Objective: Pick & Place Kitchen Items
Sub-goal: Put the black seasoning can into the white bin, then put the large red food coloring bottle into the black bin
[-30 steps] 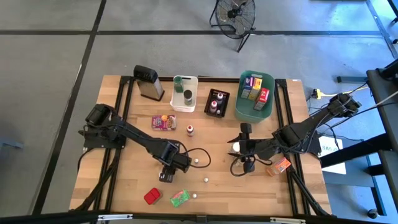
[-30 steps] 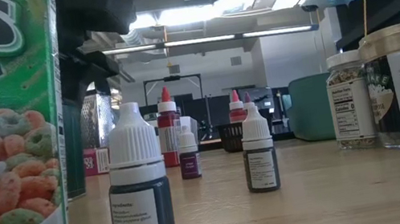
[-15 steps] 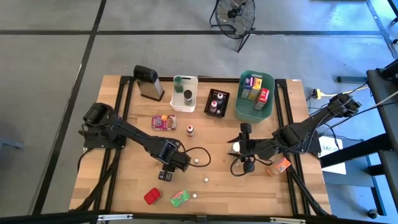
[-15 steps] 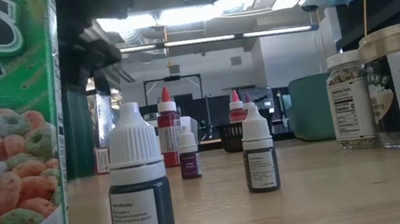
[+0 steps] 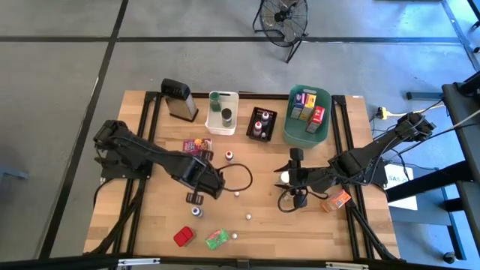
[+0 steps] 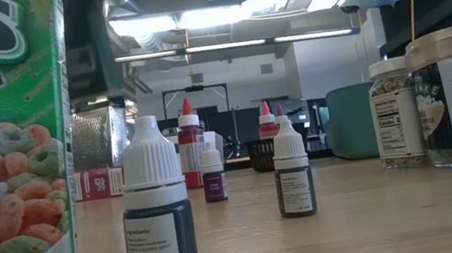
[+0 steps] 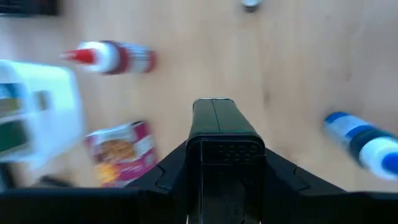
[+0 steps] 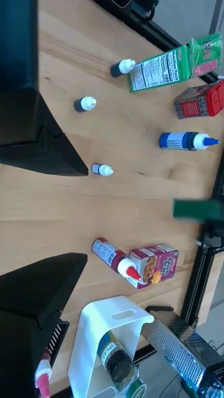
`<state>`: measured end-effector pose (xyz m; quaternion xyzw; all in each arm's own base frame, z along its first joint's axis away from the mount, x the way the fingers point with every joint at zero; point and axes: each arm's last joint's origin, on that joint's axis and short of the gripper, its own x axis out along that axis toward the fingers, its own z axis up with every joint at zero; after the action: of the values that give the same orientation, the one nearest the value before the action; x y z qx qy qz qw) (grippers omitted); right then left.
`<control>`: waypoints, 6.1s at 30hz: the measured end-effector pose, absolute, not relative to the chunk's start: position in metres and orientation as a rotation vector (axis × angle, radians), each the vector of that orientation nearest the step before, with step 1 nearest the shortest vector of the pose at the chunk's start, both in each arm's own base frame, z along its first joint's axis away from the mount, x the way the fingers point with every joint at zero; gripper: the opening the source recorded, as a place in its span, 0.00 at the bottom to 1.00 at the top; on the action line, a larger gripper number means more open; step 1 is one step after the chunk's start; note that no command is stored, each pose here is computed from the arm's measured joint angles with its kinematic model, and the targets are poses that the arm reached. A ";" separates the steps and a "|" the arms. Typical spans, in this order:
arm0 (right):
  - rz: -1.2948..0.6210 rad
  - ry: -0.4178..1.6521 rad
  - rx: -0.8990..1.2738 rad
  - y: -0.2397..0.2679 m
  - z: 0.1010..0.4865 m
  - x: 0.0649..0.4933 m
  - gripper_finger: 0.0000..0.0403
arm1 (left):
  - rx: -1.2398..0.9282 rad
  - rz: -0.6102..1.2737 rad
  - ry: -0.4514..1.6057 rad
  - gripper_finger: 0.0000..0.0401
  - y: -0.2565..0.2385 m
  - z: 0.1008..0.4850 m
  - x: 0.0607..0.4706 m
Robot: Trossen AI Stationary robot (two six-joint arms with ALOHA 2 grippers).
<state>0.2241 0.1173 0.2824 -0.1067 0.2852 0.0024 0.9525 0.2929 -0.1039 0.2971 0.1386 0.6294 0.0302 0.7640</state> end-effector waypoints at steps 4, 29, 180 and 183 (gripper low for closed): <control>0.005 0.579 -0.216 0.117 0.283 0.224 0.53 | 0.359 0.101 1.347 0.31 -0.089 0.326 0.294; -0.003 0.581 -0.213 0.115 0.282 0.225 0.53 | 0.195 0.234 1.359 0.31 0.110 0.369 0.289; -0.020 0.633 -0.259 0.114 0.270 0.235 0.53 | -0.033 0.177 1.240 0.58 0.224 0.295 0.314; -0.025 0.620 -0.253 0.114 0.271 0.236 0.53 | -0.035 0.202 1.191 0.58 0.211 0.315 0.310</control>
<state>0.2361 0.1137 0.2712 -0.1242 0.3041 -0.0125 0.9444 0.3097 0.2110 0.3154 -0.0163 0.5598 0.0952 0.8230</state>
